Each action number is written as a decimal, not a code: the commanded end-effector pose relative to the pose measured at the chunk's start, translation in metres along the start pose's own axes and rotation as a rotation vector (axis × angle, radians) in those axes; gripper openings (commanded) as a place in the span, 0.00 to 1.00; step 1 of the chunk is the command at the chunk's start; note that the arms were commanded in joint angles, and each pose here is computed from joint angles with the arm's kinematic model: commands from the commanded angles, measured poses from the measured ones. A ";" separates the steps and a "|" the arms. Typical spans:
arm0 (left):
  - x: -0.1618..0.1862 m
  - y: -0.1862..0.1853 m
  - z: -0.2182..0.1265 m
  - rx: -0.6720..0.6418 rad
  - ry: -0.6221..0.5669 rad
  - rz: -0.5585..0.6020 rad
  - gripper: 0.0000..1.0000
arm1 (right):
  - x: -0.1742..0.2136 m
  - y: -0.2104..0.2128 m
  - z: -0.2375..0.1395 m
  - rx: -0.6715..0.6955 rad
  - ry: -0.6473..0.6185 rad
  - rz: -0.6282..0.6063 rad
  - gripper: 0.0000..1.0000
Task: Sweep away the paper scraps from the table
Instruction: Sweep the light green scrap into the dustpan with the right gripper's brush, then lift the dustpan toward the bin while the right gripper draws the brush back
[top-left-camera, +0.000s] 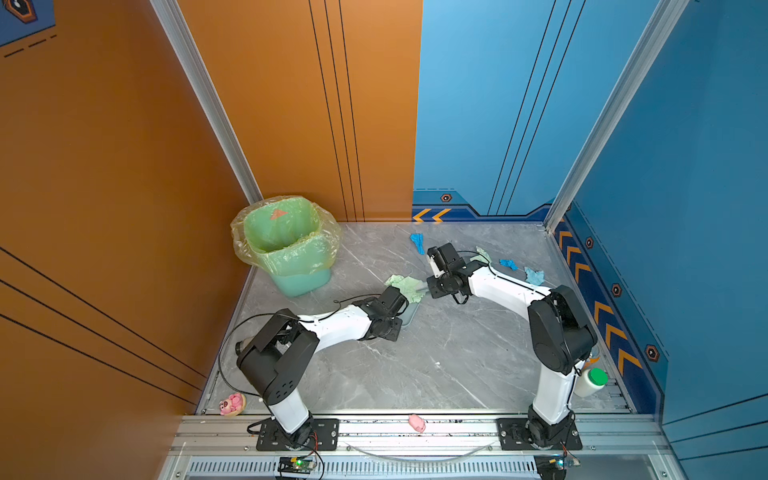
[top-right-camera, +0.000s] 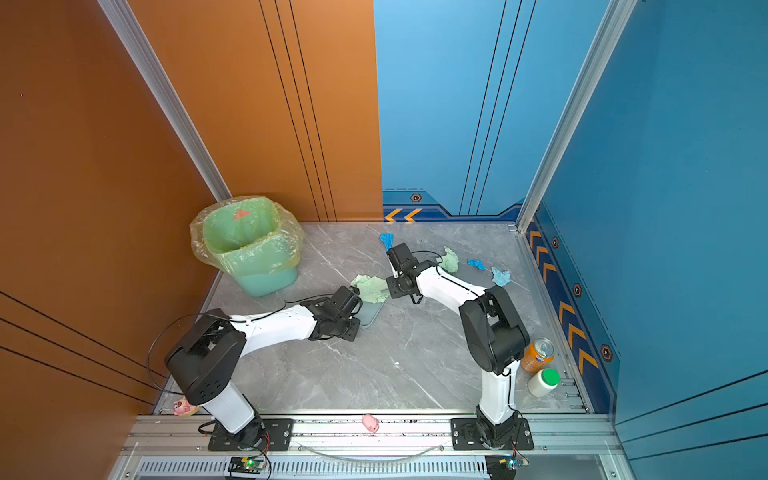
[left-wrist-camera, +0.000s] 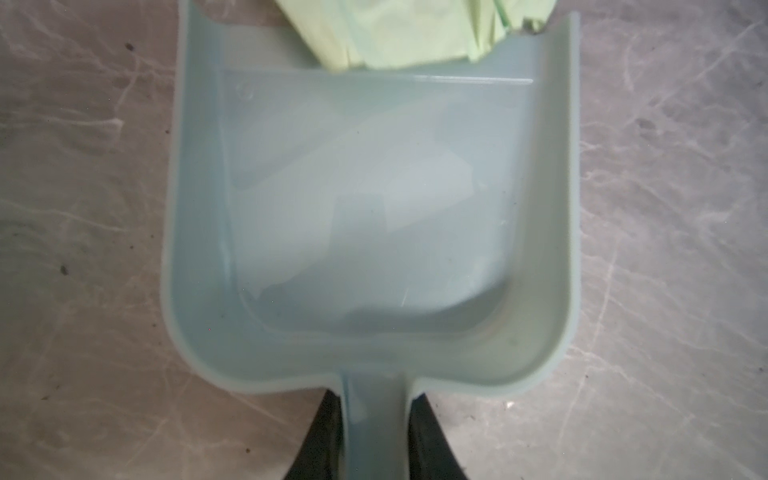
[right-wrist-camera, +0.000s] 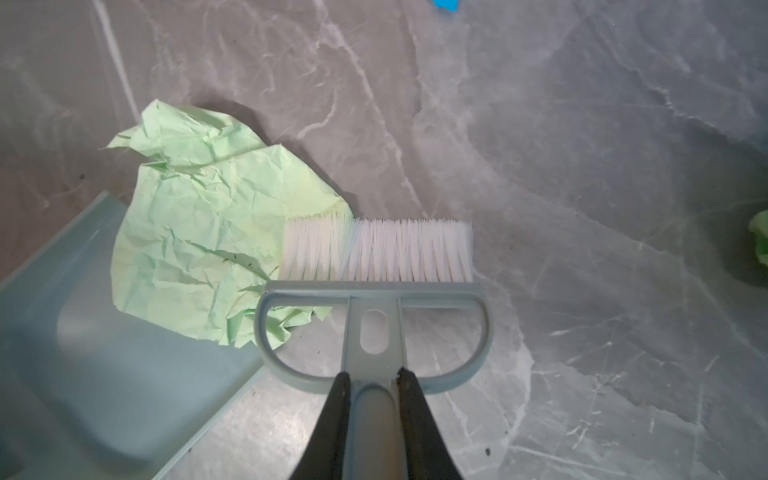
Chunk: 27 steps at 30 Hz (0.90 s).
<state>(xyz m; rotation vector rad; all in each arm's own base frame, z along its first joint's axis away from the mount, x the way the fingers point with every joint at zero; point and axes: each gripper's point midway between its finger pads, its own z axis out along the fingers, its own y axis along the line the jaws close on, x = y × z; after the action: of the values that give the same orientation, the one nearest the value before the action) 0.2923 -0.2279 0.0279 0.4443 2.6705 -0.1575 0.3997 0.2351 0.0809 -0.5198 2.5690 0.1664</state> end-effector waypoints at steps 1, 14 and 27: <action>0.012 -0.003 0.009 0.004 0.050 0.003 0.00 | 0.040 0.019 -0.012 -0.085 0.137 -0.104 0.01; 0.008 -0.003 0.009 0.005 0.037 0.008 0.00 | 0.011 0.029 -0.048 -0.176 0.041 -0.132 0.03; 0.009 -0.001 0.008 -0.001 0.024 0.001 0.00 | -0.044 0.031 -0.061 -0.259 -0.112 -0.102 0.02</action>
<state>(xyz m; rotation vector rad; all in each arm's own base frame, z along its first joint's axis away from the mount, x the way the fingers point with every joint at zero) 0.2975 -0.2327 0.0282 0.4398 2.6534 -0.1720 0.3856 0.2548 0.1369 -0.7031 2.4875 0.4220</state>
